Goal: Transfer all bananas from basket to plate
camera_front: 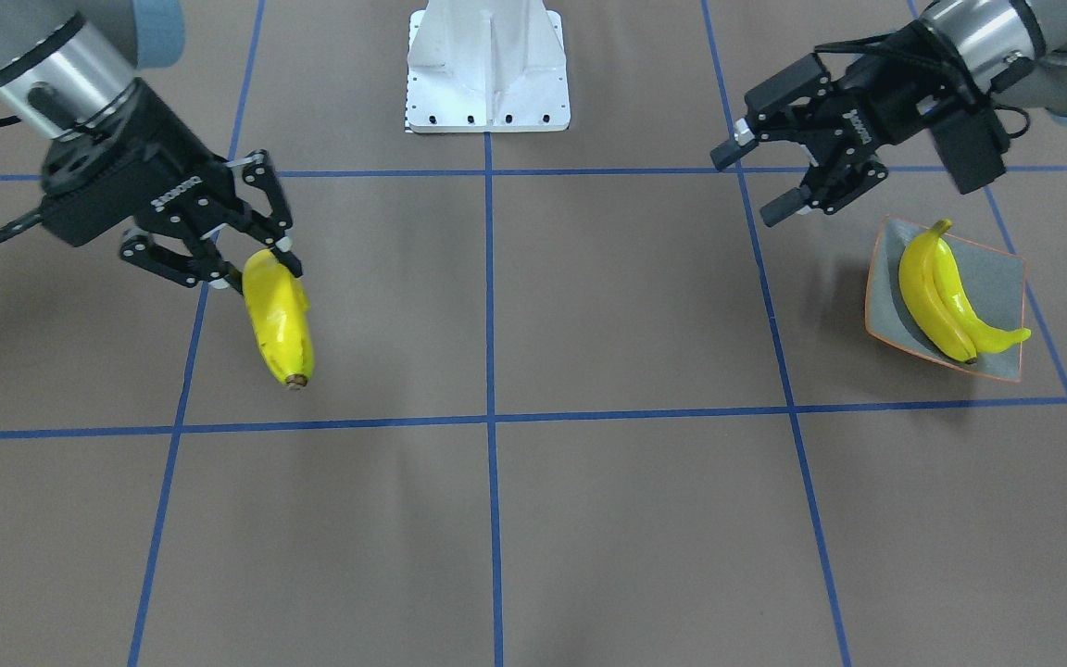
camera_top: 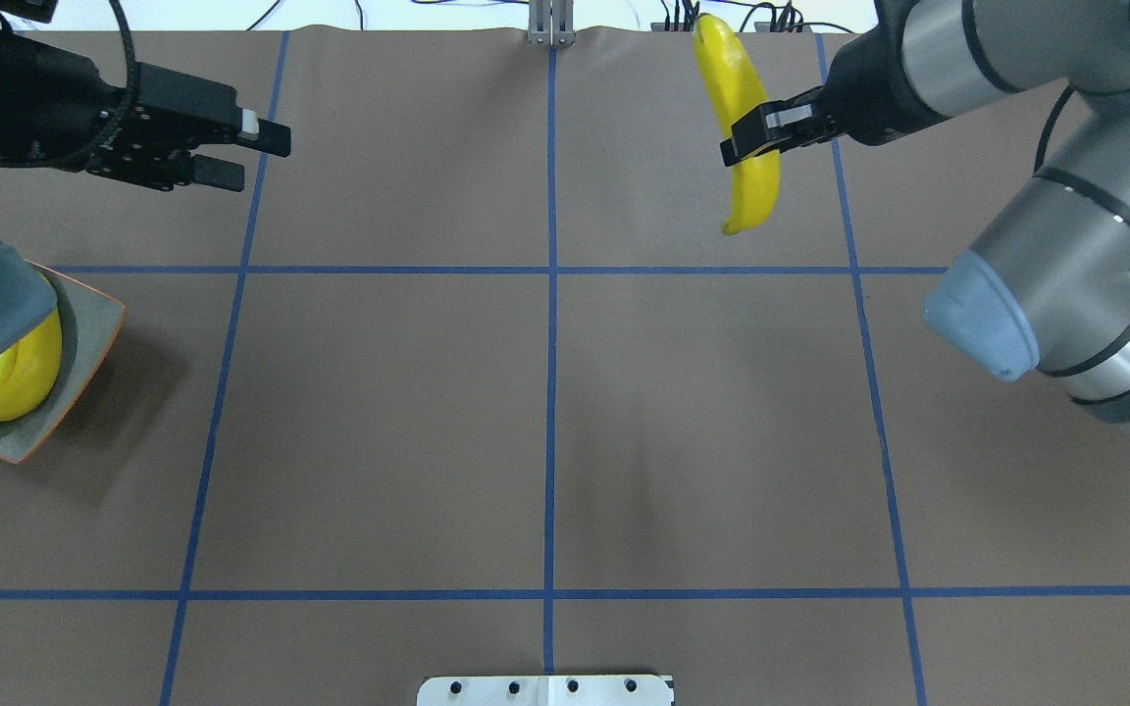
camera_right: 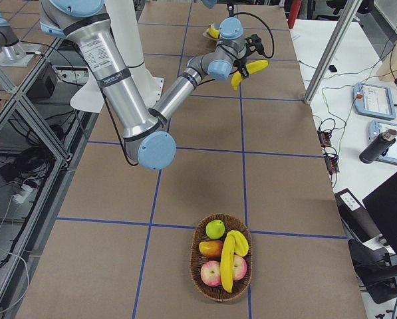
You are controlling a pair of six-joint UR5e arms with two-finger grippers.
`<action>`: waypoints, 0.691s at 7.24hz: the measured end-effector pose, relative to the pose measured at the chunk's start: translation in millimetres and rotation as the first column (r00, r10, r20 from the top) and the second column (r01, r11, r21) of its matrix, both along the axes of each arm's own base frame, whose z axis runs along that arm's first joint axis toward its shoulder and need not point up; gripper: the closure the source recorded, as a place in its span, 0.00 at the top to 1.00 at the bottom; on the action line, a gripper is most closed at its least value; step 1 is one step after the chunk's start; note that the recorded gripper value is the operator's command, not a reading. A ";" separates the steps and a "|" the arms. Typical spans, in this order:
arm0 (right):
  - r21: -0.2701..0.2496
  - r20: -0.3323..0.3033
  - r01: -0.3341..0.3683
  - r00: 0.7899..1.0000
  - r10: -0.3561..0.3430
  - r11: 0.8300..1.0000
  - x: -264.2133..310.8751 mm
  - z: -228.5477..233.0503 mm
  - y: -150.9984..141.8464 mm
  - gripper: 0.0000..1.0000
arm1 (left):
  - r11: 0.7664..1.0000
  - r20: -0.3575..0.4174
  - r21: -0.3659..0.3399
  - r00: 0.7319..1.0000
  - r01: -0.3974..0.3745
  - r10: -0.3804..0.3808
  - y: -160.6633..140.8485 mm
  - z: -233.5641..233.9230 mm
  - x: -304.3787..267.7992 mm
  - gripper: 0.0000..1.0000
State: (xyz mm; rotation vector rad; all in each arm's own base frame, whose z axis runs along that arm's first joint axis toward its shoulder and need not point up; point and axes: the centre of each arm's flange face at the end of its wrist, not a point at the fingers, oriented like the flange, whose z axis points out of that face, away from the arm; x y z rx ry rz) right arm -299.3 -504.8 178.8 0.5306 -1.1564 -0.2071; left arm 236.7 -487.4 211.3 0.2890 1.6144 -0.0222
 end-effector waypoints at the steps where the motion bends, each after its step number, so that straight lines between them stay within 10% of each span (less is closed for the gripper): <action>1: 0.031 0.038 0.007 0.999 -0.008 0.999 -25.4 -9.9 16.7 0.00 | 1.000 -0.020 0.012 1.000 0.001 0.000 -1.1 -17.4 16.5 1.00; 5: 0.117 0.178 -0.003 0.984 -0.018 0.993 -114.1 -39.2 96.4 0.00 | 0.998 -0.076 -0.040 0.995 0.053 -0.056 -5.1 -45.9 37.5 1.00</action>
